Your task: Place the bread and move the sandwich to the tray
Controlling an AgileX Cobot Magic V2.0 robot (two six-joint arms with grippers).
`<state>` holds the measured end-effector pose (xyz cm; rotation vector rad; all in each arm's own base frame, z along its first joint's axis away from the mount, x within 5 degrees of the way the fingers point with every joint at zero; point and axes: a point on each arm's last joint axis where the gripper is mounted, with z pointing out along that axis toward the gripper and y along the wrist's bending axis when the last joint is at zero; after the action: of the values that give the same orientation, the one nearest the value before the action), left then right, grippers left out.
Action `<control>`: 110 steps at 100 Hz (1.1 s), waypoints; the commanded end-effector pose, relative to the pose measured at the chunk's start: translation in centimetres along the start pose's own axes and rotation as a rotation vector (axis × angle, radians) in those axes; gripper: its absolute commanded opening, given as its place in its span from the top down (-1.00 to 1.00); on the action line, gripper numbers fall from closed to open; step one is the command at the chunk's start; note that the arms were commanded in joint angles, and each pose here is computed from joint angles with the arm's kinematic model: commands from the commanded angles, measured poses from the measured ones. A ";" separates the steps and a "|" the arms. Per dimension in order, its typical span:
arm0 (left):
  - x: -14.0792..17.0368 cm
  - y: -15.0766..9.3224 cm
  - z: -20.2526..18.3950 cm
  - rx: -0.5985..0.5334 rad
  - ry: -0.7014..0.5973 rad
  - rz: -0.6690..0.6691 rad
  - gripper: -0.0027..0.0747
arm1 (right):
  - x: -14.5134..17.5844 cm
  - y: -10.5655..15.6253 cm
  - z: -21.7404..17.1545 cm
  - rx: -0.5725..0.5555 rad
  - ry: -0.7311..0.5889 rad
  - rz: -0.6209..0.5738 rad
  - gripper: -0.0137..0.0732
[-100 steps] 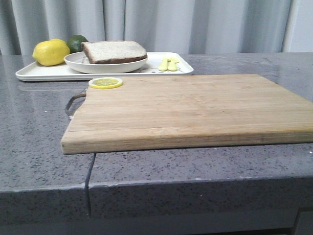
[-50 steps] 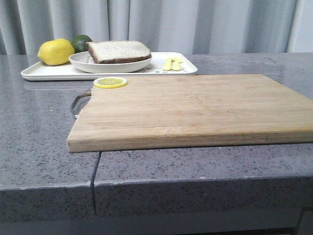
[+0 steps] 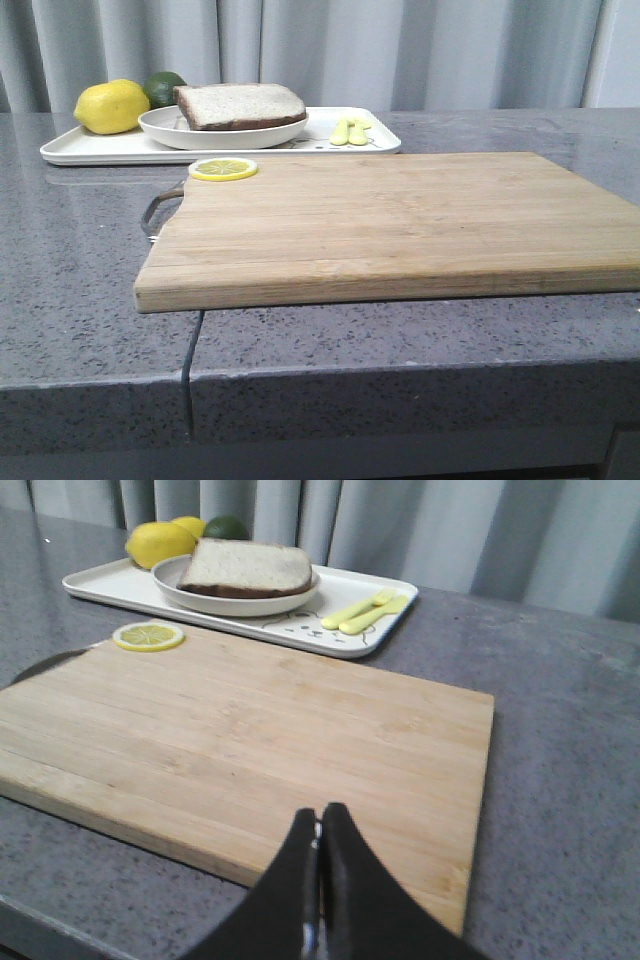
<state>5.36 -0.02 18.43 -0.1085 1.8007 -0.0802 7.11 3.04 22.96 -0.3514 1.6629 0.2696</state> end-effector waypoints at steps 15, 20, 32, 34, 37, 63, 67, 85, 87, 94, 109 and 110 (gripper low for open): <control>-0.1 -0.1 -0.1 0.017 -0.064 -0.018 0.98 | 0.4 -1.3 -0.6 0.161 -0.098 0.043 0.83; -0.1 -0.1 -0.1 0.017 -0.064 -0.018 0.98 | 0.9 -1.4 -0.8 0.190 -0.106 0.061 0.83; -0.1 -0.1 -0.1 0.017 -0.064 -0.018 0.98 | 2.0 -1.8 -1.3 0.272 -0.133 0.129 0.83; -0.1 -0.1 -0.1 0.017 -0.064 -0.018 0.98 | 2.3 -1.9 -1.3 0.285 -0.138 0.146 0.83; -0.1 -0.1 -0.1 0.017 -0.064 -0.018 0.98 | 2.5 -2.0 -1.4 0.301 -0.145 0.168 0.83; -0.1 -0.1 -0.1 0.017 -0.064 -0.018 0.98 | 3.0 -2.1 -2.3 0.376 -0.201 0.133 0.83; -0.1 -0.1 -0.1 0.017 -0.064 -0.018 0.98 | 3.2 -2.1 -2.3 0.379 -0.185 0.134 0.83; -0.1 -0.1 -0.1 0.017 -0.064 -0.018 0.98 | 4.6 -2.3 -2.2 0.405 -0.036 0.164 0.83; -0.1 -0.1 -0.1 0.017 -0.064 -0.018 0.98 | 4.7 -2.3 -2.2 0.409 -0.019 0.167 0.83; -0.1 -0.1 -0.1 0.017 -0.064 -0.018 0.98 | 5.2 -2.3 -2.2 0.417 0.026 0.177 0.83; -0.1 -0.1 -0.1 0.017 -0.064 -0.018 0.98 | 5.9 -2.4 -2.3 0.431 0.110 0.192 0.83; -0.1 -0.1 -0.1 0.017 -0.064 -0.018 0.98 | 5.9 -2.4 -2.3 0.431 0.110 0.191 0.83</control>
<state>5.36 -0.02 18.43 -0.1098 1.8006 -0.0822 5.32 -0.39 17.33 0.1257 1.8439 0.0417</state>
